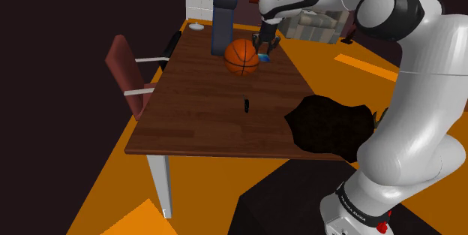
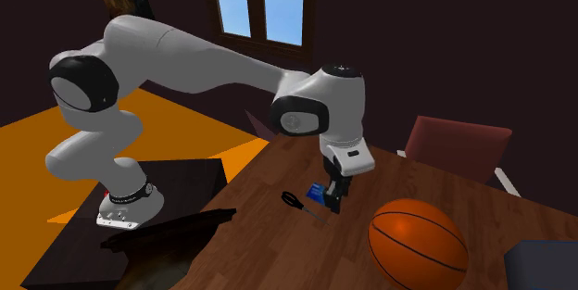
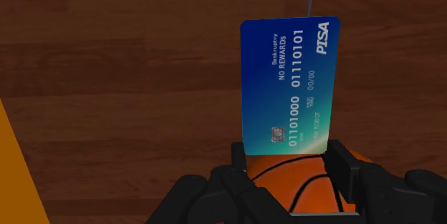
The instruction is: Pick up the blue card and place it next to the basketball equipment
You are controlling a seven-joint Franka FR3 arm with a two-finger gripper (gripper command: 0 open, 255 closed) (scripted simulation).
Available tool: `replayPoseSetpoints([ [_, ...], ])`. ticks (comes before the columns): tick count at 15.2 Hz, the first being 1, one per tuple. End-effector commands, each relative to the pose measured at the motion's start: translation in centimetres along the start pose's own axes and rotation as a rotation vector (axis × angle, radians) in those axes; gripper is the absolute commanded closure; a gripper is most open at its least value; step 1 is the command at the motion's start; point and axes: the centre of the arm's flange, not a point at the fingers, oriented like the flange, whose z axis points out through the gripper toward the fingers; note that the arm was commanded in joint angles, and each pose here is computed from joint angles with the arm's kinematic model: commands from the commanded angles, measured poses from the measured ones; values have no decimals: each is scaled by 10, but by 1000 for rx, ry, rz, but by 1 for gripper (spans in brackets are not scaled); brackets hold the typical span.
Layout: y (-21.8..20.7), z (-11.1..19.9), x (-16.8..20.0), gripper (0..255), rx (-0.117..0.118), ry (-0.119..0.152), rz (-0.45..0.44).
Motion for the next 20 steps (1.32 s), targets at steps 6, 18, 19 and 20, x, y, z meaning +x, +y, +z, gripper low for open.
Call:
replayPoseSetpoints([
  [6, -1, 37, -6, 255, 0, 0, 0],
  [18, -3, 99, -15, 255, 0, 0, 0],
  [19, -3, 105, -15, 255, 0, 0, 0],
  [20, -3, 110, -16, 255, 0, 0, 0],
])
